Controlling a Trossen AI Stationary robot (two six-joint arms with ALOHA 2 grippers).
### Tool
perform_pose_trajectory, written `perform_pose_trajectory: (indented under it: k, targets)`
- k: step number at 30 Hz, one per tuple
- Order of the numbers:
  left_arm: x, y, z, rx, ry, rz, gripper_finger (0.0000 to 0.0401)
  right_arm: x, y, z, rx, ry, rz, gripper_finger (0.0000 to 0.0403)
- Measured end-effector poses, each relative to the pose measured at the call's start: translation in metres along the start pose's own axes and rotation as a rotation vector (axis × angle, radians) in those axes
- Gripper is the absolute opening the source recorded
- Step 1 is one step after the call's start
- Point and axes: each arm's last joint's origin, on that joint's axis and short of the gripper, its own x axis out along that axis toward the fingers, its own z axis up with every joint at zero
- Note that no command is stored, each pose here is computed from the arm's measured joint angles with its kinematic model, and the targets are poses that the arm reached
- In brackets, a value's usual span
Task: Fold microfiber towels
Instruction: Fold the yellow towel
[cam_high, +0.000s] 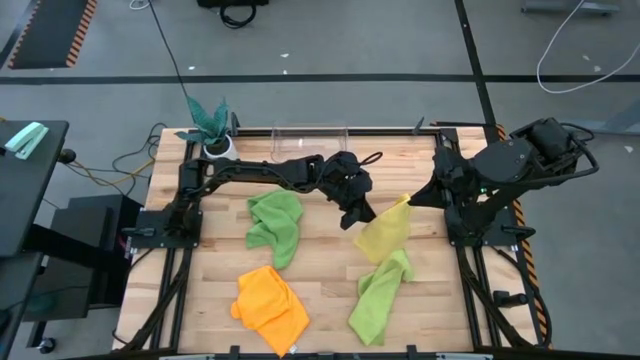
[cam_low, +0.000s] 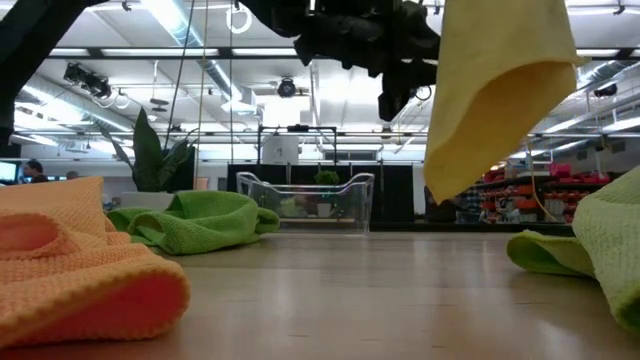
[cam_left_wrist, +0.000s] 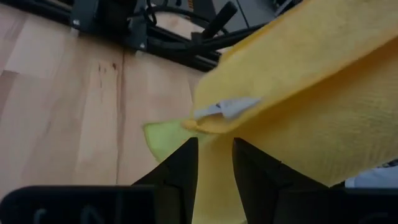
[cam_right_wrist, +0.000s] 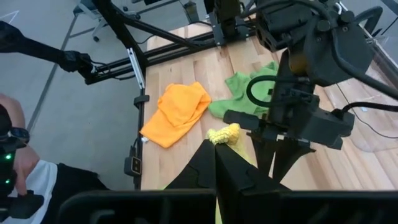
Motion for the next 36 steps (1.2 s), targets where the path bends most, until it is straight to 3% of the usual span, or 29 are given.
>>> perform_pose_trajectory:
  k: [6, 12, 19, 28, 36]
  targets:
    - [-0.001, 0.000, 0.006, 0.032, -0.055, -0.010, 0.0091, 0.000, 0.000, 0.000, 0.001, -0.005, 0.003, 0.0000]
    - [-0.002, -0.001, 0.008, 0.043, -0.075, -0.013, 0.0011, 0.000, 0.001, 0.000, 0.027, -0.004, 0.005, 0.0000]
    - [-0.007, 0.010, 0.012, 0.033, -0.119, 0.100, 0.0006, -0.001, 0.005, -0.004, 0.073, 0.013, 0.010, 0.0000]
    - [-0.020, 0.031, 0.016, -0.001, -0.124, 0.151, 0.0003, -0.005, 0.009, -0.015, 0.144, 0.034, -0.051, 0.0000]
    - [-0.017, 0.023, 0.014, 0.020, -0.078, 0.028, 0.0029, -0.005, 0.004, -0.016, 0.150, 0.036, -0.103, 0.0000]
